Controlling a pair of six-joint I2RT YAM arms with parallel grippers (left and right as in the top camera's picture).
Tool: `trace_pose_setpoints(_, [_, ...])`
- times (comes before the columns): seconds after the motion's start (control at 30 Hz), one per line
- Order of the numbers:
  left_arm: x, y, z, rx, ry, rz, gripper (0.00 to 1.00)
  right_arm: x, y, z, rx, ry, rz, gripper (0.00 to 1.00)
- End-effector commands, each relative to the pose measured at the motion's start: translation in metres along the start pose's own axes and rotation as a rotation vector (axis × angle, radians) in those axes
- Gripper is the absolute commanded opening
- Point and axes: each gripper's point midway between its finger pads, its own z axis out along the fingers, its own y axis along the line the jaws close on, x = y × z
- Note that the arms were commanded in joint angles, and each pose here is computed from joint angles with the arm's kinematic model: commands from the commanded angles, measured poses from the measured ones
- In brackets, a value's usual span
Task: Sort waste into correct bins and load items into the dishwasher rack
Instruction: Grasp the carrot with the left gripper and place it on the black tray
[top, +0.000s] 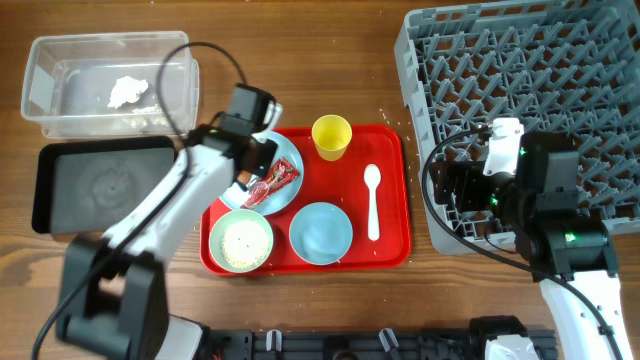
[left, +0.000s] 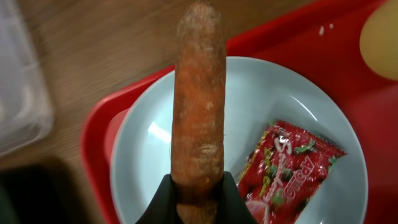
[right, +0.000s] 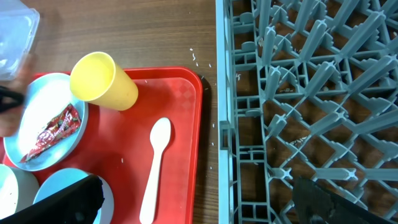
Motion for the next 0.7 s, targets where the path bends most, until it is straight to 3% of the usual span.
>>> trace_pose_setpoints(0.0, [0.013, 0.035, -0.031, -0.052, -0.002, -0.271, 0.04, -0.007, 0.004, -0.004, -0.016, -0.017, 0.005, 1.0])
trace_pose_setpoints(0.1, [0.058, 0.061, -0.037, -0.102, 0.145, -0.559, 0.04, -0.008, 0.004, -0.004, -0.017, -0.018, 0.005, 1.0])
trace_pose_setpoints(0.2, [0.085, 0.087, -0.038, -0.148, 0.22, -0.718, 0.04, -0.008, 0.004, -0.004, -0.017, -0.018, 0.005, 1.0])
trace_pose_setpoints(0.4, [0.123, 0.156, -0.042, -0.254, 0.219, -1.085, 0.04, -0.007, 0.003, -0.004, -0.016, -0.017, 0.006, 0.99])
trace_pose_setpoints(0.67, [0.162, 0.248, -0.029, -0.379, 0.104, -1.354, 0.04, -0.007, 0.003, -0.004, -0.016, -0.017, 0.005, 1.0])
